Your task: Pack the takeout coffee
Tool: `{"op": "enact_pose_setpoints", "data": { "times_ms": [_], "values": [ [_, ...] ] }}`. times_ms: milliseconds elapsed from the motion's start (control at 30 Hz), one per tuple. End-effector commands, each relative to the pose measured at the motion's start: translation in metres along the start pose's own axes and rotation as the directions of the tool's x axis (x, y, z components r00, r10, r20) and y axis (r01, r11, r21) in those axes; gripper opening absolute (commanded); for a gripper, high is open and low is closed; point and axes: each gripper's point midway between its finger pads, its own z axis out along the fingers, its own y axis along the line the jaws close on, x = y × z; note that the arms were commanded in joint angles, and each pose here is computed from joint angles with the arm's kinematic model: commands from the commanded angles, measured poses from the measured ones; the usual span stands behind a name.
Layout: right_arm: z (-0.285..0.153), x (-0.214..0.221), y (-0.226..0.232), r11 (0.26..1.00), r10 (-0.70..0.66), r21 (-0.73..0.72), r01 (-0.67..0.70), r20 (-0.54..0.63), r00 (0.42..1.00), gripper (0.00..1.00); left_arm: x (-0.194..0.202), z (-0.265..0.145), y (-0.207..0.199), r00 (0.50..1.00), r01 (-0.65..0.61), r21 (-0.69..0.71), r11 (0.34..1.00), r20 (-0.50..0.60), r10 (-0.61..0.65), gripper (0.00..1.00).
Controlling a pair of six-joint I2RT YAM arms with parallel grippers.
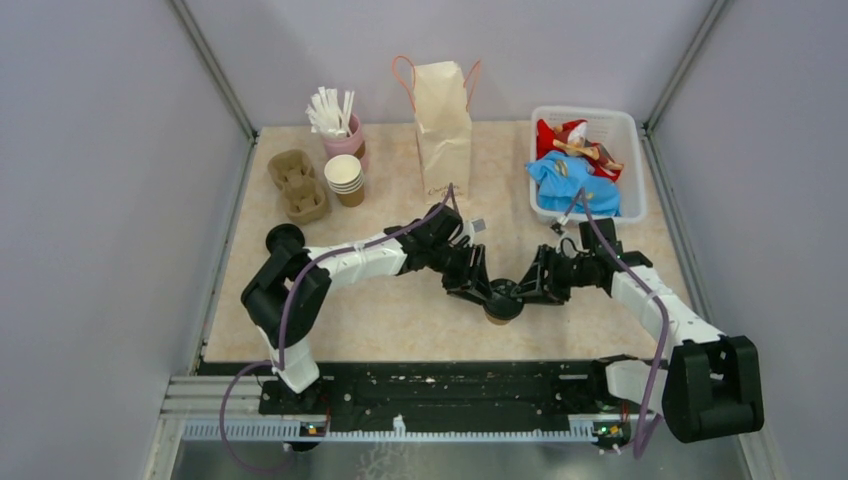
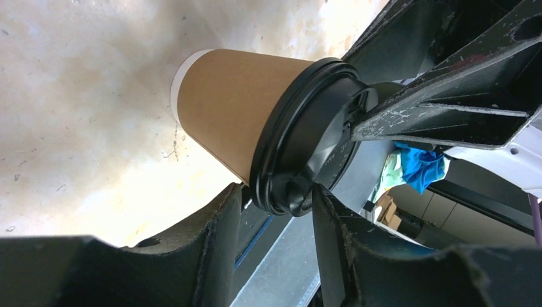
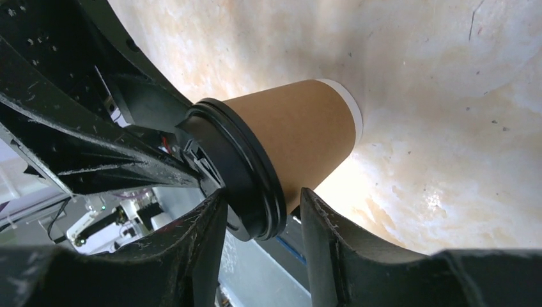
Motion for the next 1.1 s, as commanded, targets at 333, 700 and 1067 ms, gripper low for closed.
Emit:
{"op": "enact_pose_setpoints", "data": {
  "times_ms": [333,700,1067],
  "values": [
    [-0.015,-0.008,0.014,0.992,0.017,-0.122,-0.013,0.034,0.999,0.58,0.0,0.003,0.009,1.0,-0.002,-0.014,1.0,0.026,0.002,0.48],
    [-0.024,-0.012,-0.01,0.995,0.084,-0.067,-0.078,0.092,0.992,0.37,-0.003,0.005,0.009,1.0,-0.008,-0.03,1.0,0.015,0.009,0.45],
    [-0.018,-0.009,-0.014,0.991,0.103,-0.088,-0.097,0.068,0.992,0.29,-0.002,0.007,0.009,1.0,-0.006,-0.024,1.0,0.003,0.007,0.43]
  ]
}}
